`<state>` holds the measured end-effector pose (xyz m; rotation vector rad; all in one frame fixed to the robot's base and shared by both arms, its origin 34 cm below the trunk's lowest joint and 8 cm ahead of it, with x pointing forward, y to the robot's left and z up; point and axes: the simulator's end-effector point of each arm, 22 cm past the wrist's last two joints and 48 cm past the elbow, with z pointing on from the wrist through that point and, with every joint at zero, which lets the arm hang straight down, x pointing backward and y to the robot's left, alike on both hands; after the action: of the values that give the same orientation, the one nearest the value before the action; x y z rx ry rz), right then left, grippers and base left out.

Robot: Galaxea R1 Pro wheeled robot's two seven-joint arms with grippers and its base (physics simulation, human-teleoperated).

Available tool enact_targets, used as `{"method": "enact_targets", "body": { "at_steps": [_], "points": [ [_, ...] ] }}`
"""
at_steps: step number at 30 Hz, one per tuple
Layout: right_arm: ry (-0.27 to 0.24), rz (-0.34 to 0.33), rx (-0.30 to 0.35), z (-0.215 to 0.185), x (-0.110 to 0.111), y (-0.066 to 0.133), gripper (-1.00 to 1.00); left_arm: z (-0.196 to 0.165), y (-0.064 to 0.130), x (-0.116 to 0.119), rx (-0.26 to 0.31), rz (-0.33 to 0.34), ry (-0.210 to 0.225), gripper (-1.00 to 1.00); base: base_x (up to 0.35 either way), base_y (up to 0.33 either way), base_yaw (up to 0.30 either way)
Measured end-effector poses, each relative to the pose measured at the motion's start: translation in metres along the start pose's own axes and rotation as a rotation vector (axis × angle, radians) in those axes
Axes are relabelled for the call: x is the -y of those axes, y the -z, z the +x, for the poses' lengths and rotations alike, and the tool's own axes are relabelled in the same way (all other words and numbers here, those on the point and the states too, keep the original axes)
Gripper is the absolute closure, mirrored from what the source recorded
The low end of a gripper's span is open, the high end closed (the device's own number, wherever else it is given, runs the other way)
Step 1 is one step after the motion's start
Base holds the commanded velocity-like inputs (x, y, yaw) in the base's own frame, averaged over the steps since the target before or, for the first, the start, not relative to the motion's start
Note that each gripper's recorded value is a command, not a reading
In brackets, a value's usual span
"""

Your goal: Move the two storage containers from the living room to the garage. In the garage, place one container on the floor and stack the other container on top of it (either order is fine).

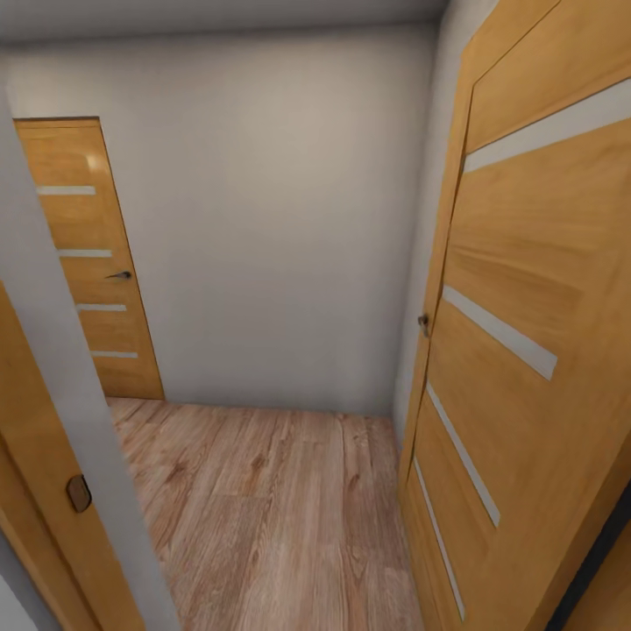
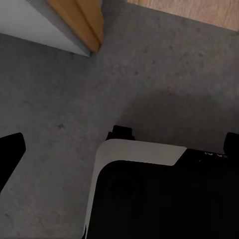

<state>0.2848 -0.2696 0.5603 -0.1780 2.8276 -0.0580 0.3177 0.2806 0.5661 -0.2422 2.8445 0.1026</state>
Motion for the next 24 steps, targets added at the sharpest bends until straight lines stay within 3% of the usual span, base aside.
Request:
{"method": "enact_targets", "body": {
  "at_steps": [24],
  "points": [
    [-0.001,0.001,0.001,0.0,0.0003,0.0002,-1.0,0.0005,0.0002,-0.0013,-0.002,-0.002,0.006,-1.0,0.306,0.0,0.0]
  ]
}}
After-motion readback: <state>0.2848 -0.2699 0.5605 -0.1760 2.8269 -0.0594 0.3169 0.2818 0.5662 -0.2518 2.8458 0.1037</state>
